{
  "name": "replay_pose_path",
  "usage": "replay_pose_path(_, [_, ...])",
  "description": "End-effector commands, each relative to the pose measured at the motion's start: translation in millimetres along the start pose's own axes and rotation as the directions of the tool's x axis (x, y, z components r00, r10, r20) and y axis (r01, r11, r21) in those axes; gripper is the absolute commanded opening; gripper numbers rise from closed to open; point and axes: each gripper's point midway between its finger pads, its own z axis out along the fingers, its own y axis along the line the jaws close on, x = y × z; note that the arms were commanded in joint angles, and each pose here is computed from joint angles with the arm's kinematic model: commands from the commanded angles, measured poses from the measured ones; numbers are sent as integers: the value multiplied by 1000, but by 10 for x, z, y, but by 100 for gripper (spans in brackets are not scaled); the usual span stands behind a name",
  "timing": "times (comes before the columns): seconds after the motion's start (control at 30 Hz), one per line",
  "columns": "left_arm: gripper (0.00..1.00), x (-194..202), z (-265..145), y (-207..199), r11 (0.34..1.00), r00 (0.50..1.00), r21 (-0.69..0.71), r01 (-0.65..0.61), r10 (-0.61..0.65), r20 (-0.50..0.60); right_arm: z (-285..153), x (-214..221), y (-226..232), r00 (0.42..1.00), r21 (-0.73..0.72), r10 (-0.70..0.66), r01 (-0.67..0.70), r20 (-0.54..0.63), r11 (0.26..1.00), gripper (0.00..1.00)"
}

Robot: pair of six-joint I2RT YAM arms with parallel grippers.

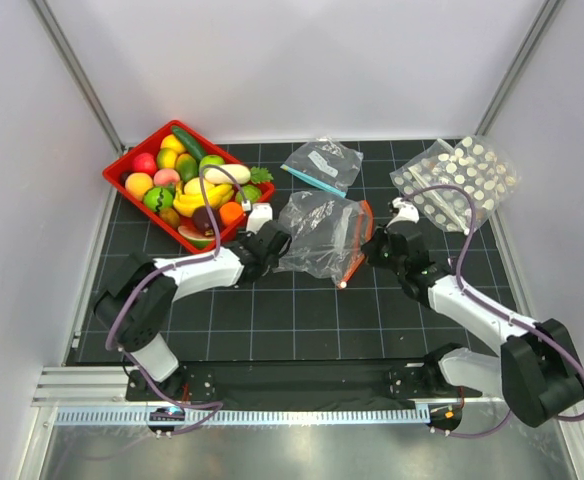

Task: Place the food in the zip-top bag and seal the zipper
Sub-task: Adjust the zipper food storage bag at the center of the board.

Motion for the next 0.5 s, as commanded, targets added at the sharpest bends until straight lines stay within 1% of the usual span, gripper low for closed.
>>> replay_pose_path(0.0, [58,-169,-106,109,999,999,-40,20,-18,42,-170,-327,15,997,36,-40,38,64,999,1])
replay_pose_path(0.07, [60,-282,-237,43,999,996,19,36,-38,76,-255,-438,24,996,61,-51,46,69,997,1])
replay_pose_path(0.1, [63,-291,-308,-42,997,997,80,13,-19,71,-317,-520,43,995,77,-70,65,67,995,1])
replay_pose_path(0.13, [65,-289,-365,-159,987,997,161,-2,-10,73,-357,-575,56,994,85,-81,75,70,994,1])
replay_pose_path(0.17, [68,-346,-489,-257,969,996,247,-15,-6,85,-415,-718,136,992,80,-91,84,89,993,1])
replay_pose_path(0.2, [75,-317,-592,-418,935,998,354,-29,4,69,-456,-675,111,990,111,-131,124,56,986,1])
replay_pose_path(0.23, [76,-312,-646,-464,920,998,391,-14,-12,63,-487,-709,123,987,124,-150,143,48,982,1])
replay_pose_path(0.27, [78,-412,-751,-532,898,996,439,9,-48,79,-522,-839,194,985,131,-164,155,59,979,2])
replay_pose_path(0.3, [81,-431,-818,-608,877,996,481,13,-56,75,-561,-795,157,979,160,-203,198,15,967,2])
replay_pose_path(0.33, [82,-486,-902,-703,848,996,530,15,-61,70,-589,-819,174,974,185,-228,222,9,957,2])
replay_pose_path(0.37, [83,-530,-945,-756,834,996,552,13,-62,70,-602,-917,222,969,201,-246,239,12,950,2])
replay_pose_path(0.4, [84,-525,-940,-800,827,997,563,3,-47,63,-631,-890,194,963,225,-267,264,-18,938,3])
replay_pose_path(0.43, [85,-605,-980,-860,815,996,579,0,-49,68,-647,-911,219,956,234,-292,289,-24,928,3])
replay_pose_path(0.47, [85,-595,-1010,-922,797,998,604,-5,-36,56,-679,-988,301,948,247,-319,311,-9,918,4])
